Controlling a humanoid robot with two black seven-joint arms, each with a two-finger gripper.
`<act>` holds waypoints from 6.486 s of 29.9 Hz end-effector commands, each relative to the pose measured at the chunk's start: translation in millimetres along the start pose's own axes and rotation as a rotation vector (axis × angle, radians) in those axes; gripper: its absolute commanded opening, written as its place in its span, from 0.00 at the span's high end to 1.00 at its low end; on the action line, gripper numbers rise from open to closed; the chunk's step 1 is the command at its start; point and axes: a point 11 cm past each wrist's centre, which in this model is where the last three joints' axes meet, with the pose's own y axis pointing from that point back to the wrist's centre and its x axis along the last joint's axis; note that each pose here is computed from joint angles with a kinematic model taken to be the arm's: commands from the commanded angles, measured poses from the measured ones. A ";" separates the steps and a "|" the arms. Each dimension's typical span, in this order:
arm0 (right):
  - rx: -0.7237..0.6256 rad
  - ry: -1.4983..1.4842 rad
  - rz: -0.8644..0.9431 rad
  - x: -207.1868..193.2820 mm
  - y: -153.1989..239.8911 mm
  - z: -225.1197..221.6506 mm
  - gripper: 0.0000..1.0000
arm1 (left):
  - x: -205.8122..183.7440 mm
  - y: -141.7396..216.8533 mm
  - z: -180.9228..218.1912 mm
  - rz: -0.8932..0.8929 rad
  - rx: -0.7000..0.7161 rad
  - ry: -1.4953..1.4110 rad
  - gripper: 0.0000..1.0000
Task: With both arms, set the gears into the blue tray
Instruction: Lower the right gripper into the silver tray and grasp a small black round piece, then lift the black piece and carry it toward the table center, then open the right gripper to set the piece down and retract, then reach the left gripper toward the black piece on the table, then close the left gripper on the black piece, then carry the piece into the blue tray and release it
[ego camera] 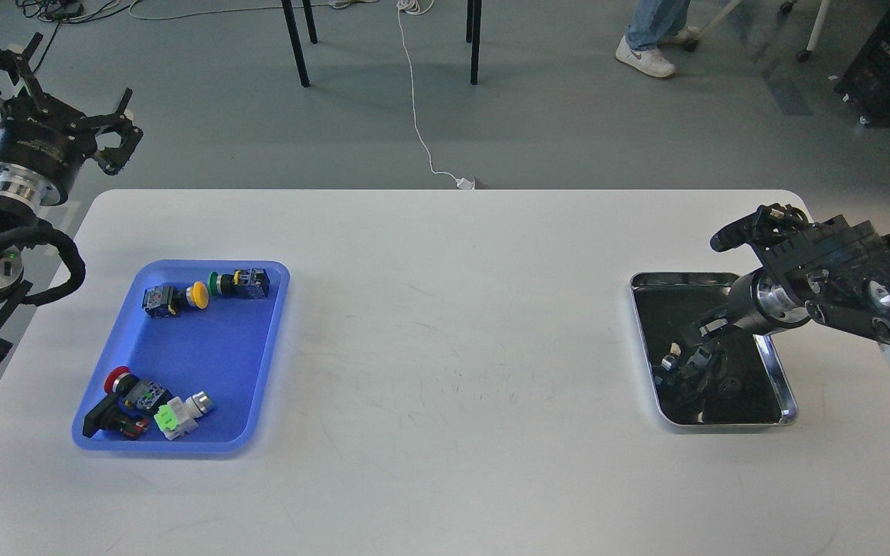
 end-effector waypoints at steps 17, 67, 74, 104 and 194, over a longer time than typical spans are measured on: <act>0.020 -0.020 -0.005 -7.3 -5.4 -3.0 0.73 | 1.8 0.9 3.6 0.002 -0.001 -0.009 0.02; 0.590 0.018 0.213 76.3 -16.4 -261.5 0.65 | 9.6 5.4 27.9 0.027 -0.021 -0.061 0.02; 0.588 0.003 0.228 72.0 -22.4 -259.9 0.49 | 10.6 5.9 30.1 0.030 -0.022 -0.065 0.02; 0.952 -1.418 0.977 114.3 91.4 1.6 0.03 | -183.0 14.4 -115.5 -0.836 0.414 -1.012 0.02; 1.233 -1.963 0.957 28.2 58.9 32.4 0.02 | 50.9 154.0 -118.6 -0.931 0.797 -2.099 0.86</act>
